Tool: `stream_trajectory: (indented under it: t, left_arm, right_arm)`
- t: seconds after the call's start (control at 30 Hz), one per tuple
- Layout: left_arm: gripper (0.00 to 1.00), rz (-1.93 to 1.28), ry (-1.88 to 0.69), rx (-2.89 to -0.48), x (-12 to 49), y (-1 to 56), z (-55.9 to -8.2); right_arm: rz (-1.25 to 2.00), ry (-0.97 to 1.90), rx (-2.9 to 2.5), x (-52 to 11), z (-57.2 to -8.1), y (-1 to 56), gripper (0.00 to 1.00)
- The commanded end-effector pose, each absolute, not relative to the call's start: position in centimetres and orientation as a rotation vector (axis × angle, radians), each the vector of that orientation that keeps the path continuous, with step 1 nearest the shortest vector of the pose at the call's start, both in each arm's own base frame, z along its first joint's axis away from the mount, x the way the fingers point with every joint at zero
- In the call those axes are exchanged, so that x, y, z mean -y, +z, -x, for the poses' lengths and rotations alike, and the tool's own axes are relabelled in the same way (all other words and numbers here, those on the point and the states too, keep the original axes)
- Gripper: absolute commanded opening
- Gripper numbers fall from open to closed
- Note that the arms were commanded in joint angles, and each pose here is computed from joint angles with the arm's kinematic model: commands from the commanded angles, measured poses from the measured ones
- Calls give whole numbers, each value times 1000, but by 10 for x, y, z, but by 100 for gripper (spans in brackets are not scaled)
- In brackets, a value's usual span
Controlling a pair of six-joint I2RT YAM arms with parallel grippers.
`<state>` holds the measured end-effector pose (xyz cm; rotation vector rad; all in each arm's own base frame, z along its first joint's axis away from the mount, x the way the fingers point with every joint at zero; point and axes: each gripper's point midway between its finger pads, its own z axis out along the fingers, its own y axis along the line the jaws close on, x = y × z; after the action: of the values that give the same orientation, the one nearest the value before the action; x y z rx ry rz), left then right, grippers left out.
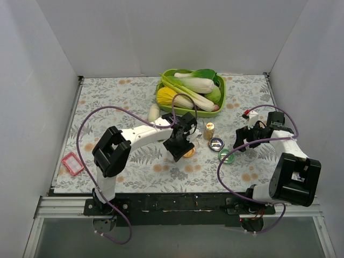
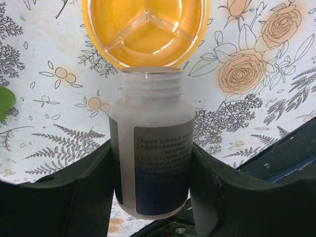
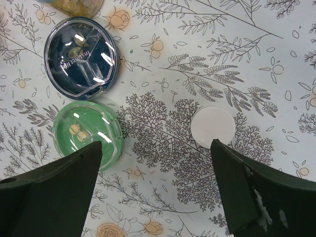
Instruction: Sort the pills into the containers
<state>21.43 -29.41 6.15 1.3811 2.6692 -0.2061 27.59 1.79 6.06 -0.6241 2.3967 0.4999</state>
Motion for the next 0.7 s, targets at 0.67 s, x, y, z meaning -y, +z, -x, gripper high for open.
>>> stream_trajectory:
  t: [0.67]
  left_arm:
    - [0, -1142, -556, -2137, 299, 149, -209]
  right_arm:
    - [677, 298, -2169, -8, -303, 122, 98]
